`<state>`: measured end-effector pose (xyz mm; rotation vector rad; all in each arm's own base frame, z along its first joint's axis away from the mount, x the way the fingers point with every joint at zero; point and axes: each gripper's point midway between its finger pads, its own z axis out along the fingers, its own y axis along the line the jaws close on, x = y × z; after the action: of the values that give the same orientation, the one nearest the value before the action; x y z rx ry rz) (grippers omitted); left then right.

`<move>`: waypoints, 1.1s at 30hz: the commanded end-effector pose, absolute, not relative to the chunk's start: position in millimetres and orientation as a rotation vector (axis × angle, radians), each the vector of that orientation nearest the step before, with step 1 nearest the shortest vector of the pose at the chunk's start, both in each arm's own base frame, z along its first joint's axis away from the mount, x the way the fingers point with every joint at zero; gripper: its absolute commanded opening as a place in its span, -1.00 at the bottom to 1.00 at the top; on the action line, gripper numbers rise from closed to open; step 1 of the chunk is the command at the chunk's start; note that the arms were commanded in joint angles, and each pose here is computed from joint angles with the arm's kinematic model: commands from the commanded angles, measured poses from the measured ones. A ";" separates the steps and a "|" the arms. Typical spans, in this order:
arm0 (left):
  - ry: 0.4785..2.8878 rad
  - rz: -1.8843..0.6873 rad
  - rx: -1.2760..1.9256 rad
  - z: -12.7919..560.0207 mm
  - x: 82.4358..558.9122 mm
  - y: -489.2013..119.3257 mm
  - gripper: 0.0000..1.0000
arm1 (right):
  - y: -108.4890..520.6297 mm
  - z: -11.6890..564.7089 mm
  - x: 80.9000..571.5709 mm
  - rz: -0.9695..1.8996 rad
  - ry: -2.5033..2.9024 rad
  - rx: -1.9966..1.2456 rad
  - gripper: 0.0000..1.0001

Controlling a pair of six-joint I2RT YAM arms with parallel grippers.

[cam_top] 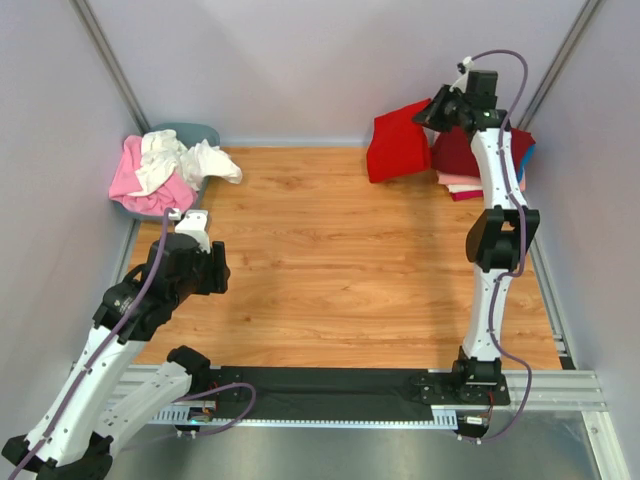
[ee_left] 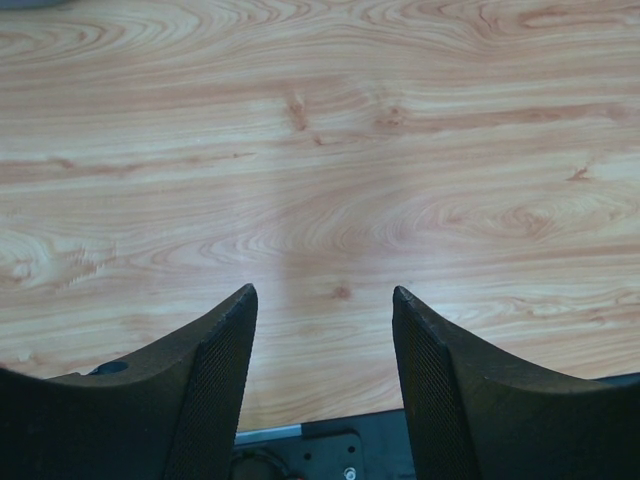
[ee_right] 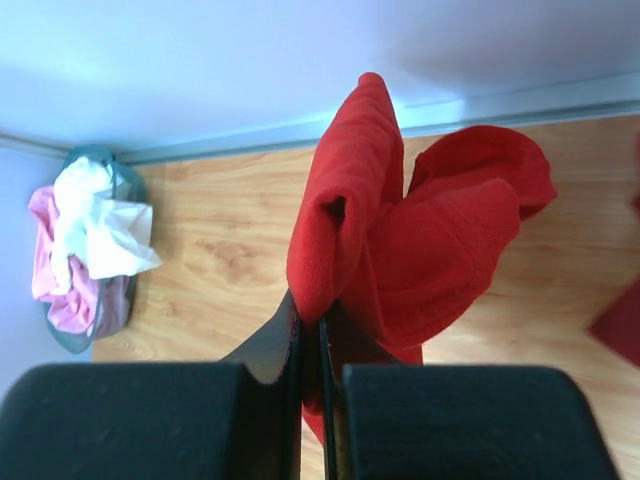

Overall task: Fold and stack the t-shirts
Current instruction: Neatly place the folded tshirt to the corner

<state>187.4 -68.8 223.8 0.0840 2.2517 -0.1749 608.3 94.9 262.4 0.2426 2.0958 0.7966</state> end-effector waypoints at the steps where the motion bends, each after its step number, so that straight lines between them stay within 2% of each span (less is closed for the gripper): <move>1: 2.238 -0.183 0.089 224.5 192.0 -71.7 0.27 | 57.8 303.9 613.5 0.744 1.987 0.181 -1.00; 9: 2.255 -0.176 0.093 221.1 193.3 -72.7 0.25 | 9.6 341.6 621.4 0.697 1.853 0.132 -1.00; 22: 2.295 -0.154 0.102 214.1 197.3 -74.4 0.24 | -108.1 343.6 622.9 0.710 1.744 0.292 -0.99; 25: 2.302 -0.153 0.105 213.0 197.7 -74.9 0.24 | -135.2 328.2 623.3 0.738 1.736 0.328 -1.00; 33: 2.330 -0.142 0.114 207.7 199.8 -76.6 0.23 | -190.6 240.0 635.6 0.745 1.801 0.489 -1.00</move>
<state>196.4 -73.7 206.9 0.1015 2.3369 -0.1335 628.7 -181.7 253.5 0.4754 1.8200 0.7262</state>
